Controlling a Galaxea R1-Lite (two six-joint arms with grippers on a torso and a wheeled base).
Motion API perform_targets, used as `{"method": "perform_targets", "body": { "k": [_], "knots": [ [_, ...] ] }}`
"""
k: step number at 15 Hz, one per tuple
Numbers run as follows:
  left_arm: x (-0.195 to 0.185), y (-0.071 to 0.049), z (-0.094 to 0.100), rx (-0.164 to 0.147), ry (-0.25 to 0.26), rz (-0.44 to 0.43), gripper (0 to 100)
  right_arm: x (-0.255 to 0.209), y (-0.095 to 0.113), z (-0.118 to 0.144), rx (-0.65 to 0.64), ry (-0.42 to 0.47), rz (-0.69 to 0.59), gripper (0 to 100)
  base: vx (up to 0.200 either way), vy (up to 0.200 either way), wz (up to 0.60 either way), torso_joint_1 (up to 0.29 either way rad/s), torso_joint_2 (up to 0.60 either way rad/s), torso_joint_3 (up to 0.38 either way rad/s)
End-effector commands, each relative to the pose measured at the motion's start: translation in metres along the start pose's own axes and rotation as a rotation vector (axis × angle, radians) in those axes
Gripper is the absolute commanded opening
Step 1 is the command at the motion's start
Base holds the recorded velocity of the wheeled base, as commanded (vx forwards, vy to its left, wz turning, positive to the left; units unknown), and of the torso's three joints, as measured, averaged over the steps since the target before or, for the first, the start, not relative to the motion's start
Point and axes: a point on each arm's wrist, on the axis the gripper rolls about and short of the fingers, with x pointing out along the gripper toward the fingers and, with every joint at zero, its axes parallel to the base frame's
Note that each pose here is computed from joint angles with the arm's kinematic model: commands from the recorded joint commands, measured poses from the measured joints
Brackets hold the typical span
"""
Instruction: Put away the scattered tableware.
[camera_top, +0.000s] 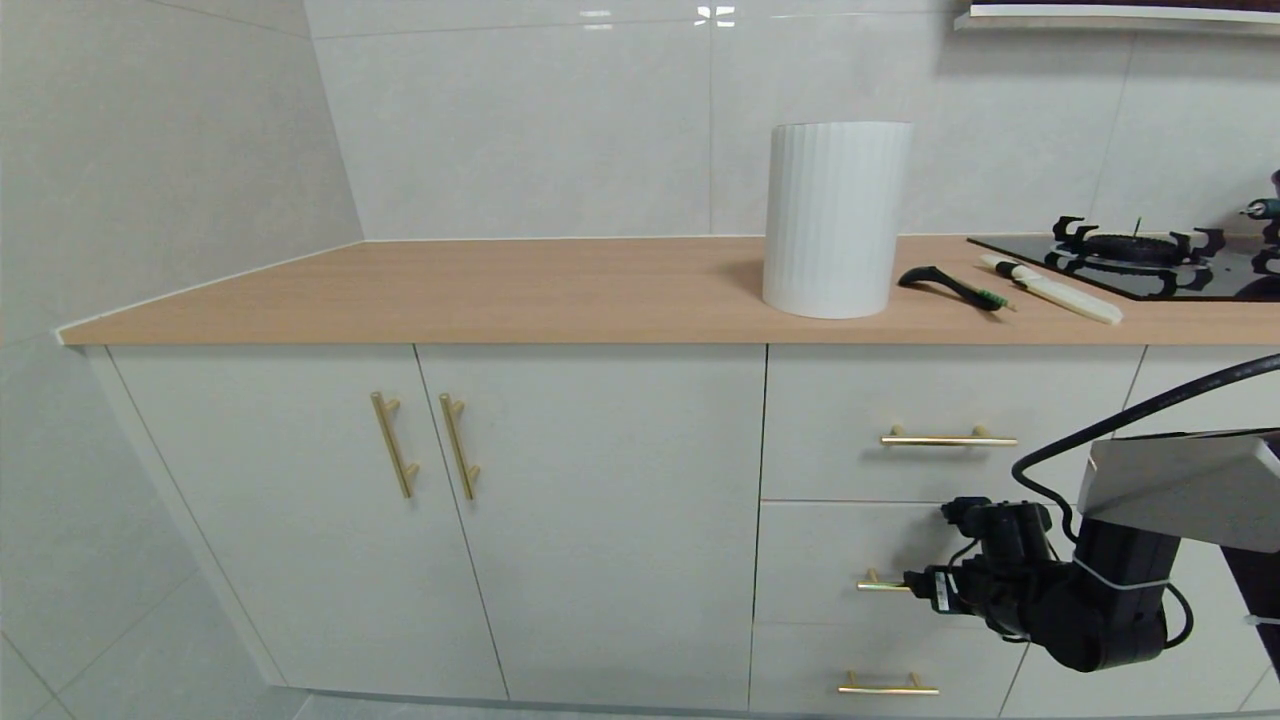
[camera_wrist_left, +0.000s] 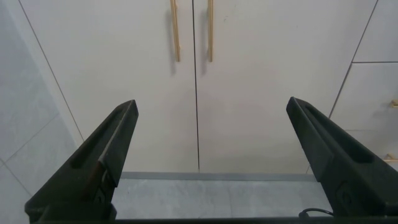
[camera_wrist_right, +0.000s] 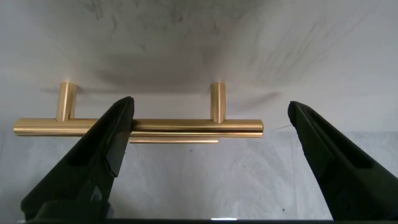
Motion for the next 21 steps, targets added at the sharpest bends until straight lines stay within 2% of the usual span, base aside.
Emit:
{"method": "perform_targets", "body": {
  "k": [1, 13, 15, 17, 21],
  "knots": [
    [0.000, 0.000, 0.000, 0.000, 0.001, 0.000, 100, -0.001, 0.000, 0.001, -0.002, 0.003, 0.000, 100, 0.000, 0.000, 0.00, 0.000, 0.00, 0.000],
    [0.000, 0.000, 0.000, 0.000, 0.001, 0.000, 100, -0.013, -0.001, -0.001, -0.014, 0.046, -0.003, 100, 0.000, 0.000, 0.00, 0.000, 0.00, 0.000],
    [0.000, 0.000, 0.000, 0.000, 0.001, 0.000, 100, -0.042, -0.005, -0.004, -0.023, 0.088, 0.008, 100, 0.000, 0.000, 0.00, 0.000, 0.00, 0.000],
    [0.000, 0.000, 0.000, 0.000, 0.001, 0.000, 100, -0.073, -0.007, 0.007, -0.027, 0.100, 0.032, 100, 0.000, 0.000, 0.00, 0.000, 0.00, 0.000],
    [0.000, 0.000, 0.000, 0.000, 0.001, 0.000, 100, -0.156, -0.008, 0.054, -0.029, -0.009, 0.103, 100, 0.000, 0.000, 0.00, 0.000, 0.00, 0.000]
  ]
}}
